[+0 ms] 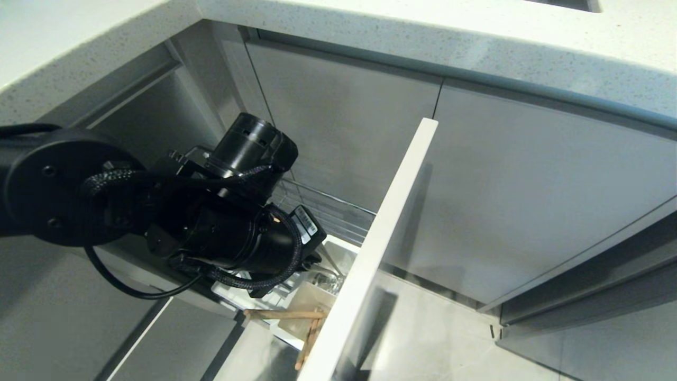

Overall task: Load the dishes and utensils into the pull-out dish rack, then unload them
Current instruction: Take the fork out of the cupboard

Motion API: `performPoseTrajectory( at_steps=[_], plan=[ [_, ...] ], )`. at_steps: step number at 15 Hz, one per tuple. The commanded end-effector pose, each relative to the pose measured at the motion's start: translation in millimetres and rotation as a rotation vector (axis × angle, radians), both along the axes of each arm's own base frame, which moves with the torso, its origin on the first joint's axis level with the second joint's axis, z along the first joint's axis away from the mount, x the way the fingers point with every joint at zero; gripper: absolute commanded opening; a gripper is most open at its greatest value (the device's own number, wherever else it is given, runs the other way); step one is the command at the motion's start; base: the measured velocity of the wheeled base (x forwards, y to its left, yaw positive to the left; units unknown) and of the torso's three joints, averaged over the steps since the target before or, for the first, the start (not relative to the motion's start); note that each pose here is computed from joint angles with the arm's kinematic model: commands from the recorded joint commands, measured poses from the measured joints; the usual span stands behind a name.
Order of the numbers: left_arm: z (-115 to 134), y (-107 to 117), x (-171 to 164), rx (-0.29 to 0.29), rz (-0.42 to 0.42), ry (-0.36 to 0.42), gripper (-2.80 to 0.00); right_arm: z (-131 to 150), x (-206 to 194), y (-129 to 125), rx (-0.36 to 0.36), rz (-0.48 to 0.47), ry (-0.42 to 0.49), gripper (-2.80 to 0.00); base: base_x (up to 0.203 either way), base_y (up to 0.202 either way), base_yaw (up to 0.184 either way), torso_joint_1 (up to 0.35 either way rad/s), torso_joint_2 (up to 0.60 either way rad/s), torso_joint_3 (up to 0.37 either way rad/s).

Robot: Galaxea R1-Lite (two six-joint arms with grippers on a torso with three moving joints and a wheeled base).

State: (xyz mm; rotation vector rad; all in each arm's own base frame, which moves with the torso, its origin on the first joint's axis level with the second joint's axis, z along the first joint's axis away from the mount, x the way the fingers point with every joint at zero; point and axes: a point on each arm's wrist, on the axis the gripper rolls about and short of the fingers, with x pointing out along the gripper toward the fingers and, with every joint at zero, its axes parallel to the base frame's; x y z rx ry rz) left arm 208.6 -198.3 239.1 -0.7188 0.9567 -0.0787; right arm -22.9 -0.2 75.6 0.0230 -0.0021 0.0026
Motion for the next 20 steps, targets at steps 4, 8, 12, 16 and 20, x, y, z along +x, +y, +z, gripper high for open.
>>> performPoseTrajectory(
  at_steps=[4,8,12,16,20],
  plan=[
    [29.1,12.4,-15.4,-0.065,0.004,-0.080,-2.80,-0.4,0.2,0.0,0.000,0.001,0.002,-2.80,0.000,0.000,0.000,0.000,0.00,0.000],
    [37.9,15.8,-23.1,-0.083,-0.002,-0.099,-2.80,-0.4,0.2,0.0,0.000,0.001,0.002,-2.80,0.000,0.000,0.000,0.000,0.00,0.000],
    [50.0,21.2,-33.0,-0.089,-0.015,-0.104,-2.80,-0.4,0.2,0.0,0.000,0.001,0.002,-2.80,0.000,0.000,0.000,0.000,0.00,0.000],
    [62.9,29.9,-41.5,-0.096,-0.002,-0.137,-2.80,-0.4,0.2,0.0,0.000,0.001,0.002,-2.80,0.000,0.000,0.000,0.000,0.00,0.000],
    [72.4,37.5,-49.5,-0.039,0.019,-0.160,-2.80,-0.4,0.2,0.0,0.000,0.001,0.002,-2.80,0.000,0.000,0.000,0.000,0.00,0.000]
  ],
)
